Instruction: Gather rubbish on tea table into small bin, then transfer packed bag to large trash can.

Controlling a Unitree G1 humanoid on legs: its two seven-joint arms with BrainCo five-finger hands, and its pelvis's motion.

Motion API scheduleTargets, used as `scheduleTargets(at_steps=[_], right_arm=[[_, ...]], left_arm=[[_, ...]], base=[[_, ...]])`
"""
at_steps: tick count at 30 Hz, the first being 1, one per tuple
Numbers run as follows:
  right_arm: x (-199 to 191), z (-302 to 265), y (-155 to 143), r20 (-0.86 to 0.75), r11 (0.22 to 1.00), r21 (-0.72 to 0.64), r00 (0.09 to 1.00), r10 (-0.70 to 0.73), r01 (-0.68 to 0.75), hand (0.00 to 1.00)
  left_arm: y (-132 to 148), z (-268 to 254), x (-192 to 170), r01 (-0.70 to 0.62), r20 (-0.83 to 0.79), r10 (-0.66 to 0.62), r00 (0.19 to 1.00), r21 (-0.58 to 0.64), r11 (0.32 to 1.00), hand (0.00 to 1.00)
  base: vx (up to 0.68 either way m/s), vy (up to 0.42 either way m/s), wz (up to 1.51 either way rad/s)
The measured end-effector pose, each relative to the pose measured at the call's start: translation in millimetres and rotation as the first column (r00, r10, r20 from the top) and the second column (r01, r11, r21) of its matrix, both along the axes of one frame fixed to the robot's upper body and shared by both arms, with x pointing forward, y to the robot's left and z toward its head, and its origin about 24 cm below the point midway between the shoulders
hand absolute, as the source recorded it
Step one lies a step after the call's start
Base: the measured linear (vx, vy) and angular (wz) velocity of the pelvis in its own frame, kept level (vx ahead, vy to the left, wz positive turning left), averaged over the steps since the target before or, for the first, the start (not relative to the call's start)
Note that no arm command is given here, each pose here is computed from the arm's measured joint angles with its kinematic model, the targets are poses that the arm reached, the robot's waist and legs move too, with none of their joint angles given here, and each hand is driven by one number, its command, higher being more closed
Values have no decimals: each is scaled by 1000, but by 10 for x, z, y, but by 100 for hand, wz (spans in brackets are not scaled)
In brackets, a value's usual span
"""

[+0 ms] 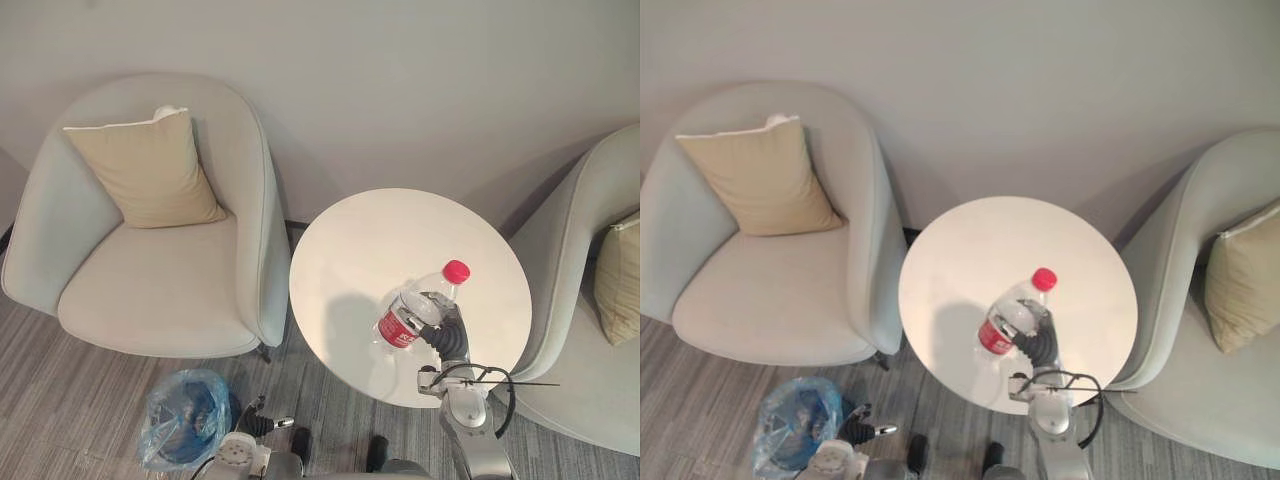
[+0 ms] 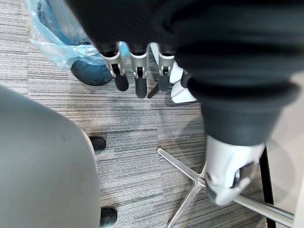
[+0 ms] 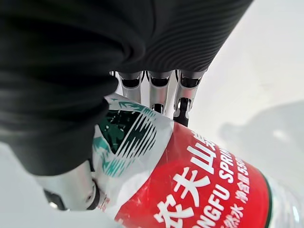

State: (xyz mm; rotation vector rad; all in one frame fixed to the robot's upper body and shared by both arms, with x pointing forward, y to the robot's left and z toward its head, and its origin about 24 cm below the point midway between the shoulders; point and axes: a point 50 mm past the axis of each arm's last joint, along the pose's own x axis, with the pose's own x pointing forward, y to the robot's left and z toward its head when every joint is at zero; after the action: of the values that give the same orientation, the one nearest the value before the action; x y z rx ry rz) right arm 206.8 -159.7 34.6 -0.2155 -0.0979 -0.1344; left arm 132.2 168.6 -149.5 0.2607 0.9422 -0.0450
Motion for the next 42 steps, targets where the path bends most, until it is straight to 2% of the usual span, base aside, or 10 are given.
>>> scheduleTargets(at_steps=[11, 14, 16, 24, 29, 32, 39, 42], right_arm=[[134, 158, 170, 75, 991, -92, 992, 102, -95, 100], [180, 197, -27, 88, 988, -156, 996, 24, -10, 100], [231, 242, -54, 111, 988, -156, 994, 2, 15, 100], [339, -178, 279, -86, 989, -120, 994, 72, -82, 100], [195, -306, 174, -149, 992, -116, 988, 41, -59, 100], [114, -390, 34, -198, 989, -143, 980, 11, -40, 100], [14, -461, 13, -239, 989, -137, 971, 21, -56, 100], [18, -391, -23, -212, 987, -148, 977, 22, -55, 100]], left_arm=[[-38, 23, 83, 1, 22, -1, 1000, -3, 1000, 0], [-200, 16, 65, 38, 23, -37, 999, -26, 999, 0], [-228, 24, 69, 63, 31, -62, 998, -17, 998, 0], [-159, 0, -2, 39, 11, -39, 999, -1, 999, 0], [-33, -10, -51, 33, -1, -33, 999, 29, 999, 0], [25, 2, -33, -27, 10, 26, 1000, 21, 999, 0], [91, -12, -55, -29, -7, 29, 1000, 36, 999, 0], [20, -36, -80, -33, -24, 33, 999, 21, 999, 0]], base=[[-95, 3, 27], [-21, 27, 89], [-69, 103, 127], [-66, 117, 29], [6, 44, 88], [149, -35, 80], [176, -100, 96], [193, -142, 58]])
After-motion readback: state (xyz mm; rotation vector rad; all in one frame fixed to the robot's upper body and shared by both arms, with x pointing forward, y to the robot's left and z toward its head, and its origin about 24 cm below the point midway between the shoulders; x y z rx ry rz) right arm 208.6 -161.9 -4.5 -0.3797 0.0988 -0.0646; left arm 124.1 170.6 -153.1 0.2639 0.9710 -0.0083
